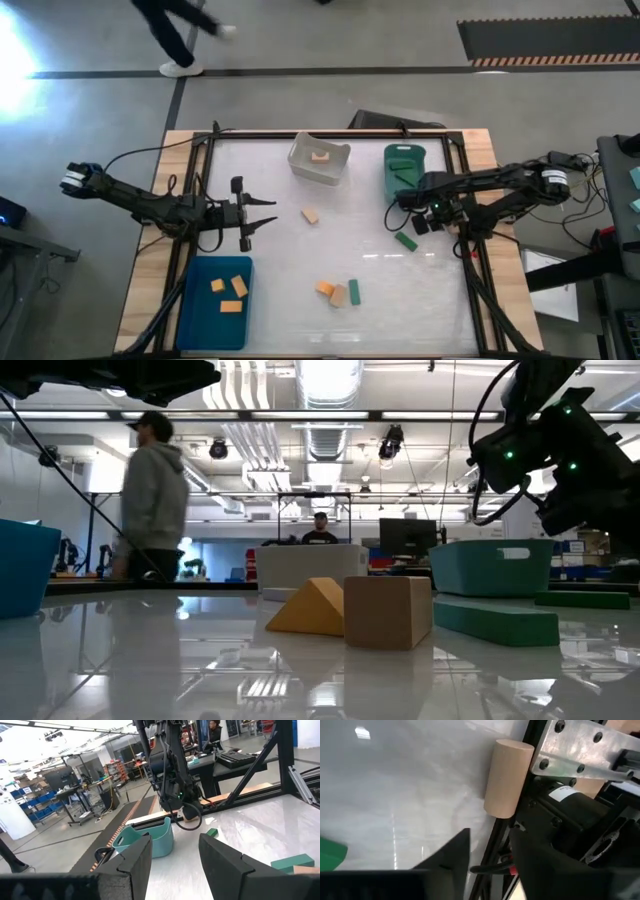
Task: Sort & place blocks by color
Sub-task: Put the brown block into the gray bin
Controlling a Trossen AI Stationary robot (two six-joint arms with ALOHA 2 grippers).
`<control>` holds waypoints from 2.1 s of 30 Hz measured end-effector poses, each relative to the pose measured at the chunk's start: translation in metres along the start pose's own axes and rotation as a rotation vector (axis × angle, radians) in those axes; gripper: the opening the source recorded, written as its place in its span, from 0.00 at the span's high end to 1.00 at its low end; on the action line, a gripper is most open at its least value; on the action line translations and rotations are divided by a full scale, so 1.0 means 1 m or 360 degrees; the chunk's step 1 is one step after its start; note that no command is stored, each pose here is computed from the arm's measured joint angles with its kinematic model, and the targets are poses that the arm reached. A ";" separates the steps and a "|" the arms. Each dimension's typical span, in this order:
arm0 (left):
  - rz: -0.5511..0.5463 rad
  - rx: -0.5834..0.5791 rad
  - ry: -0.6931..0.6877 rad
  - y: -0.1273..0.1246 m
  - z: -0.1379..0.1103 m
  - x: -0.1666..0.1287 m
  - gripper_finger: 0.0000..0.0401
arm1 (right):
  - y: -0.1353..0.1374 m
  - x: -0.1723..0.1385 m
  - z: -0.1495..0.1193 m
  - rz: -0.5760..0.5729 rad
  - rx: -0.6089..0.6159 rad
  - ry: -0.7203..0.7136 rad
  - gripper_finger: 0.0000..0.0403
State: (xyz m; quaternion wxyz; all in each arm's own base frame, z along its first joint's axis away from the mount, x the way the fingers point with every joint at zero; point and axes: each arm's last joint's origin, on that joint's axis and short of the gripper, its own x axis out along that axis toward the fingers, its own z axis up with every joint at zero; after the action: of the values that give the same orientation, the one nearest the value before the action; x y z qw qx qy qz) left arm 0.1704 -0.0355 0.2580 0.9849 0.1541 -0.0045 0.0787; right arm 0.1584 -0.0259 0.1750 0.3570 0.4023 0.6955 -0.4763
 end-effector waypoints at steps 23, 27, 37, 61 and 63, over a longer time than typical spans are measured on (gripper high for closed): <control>-0.0006 0.0055 0.0018 -0.001 -0.006 -0.002 0.63 | 0.039 0.040 -0.008 -0.0509 0.0430 -0.0248 0.97; -0.0004 0.0056 0.0015 -0.001 -0.007 -0.004 0.63 | 0.039 0.044 -0.005 -0.0584 0.0584 -0.0364 0.97; 0.0007 0.0042 -0.0017 0.002 -0.008 -0.009 0.63 | 0.043 0.052 -0.001 -0.0696 0.0672 -0.0433 0.97; 0.0006 0.0040 -0.0015 0.002 -0.008 -0.009 0.63 | 0.044 -0.015 -0.018 -0.0235 0.0297 -0.0401 0.97; 0.0006 0.0038 -0.0015 0.002 -0.008 -0.009 0.63 | 0.045 -0.019 -0.020 -0.0075 0.0101 -0.0366 0.97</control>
State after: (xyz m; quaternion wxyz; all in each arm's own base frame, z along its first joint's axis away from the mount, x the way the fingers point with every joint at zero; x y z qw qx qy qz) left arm 0.1608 -0.0328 0.2502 0.9828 0.1662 -0.0085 0.0799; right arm 0.2048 -0.0013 0.1810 0.4101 0.3398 0.6438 -0.5494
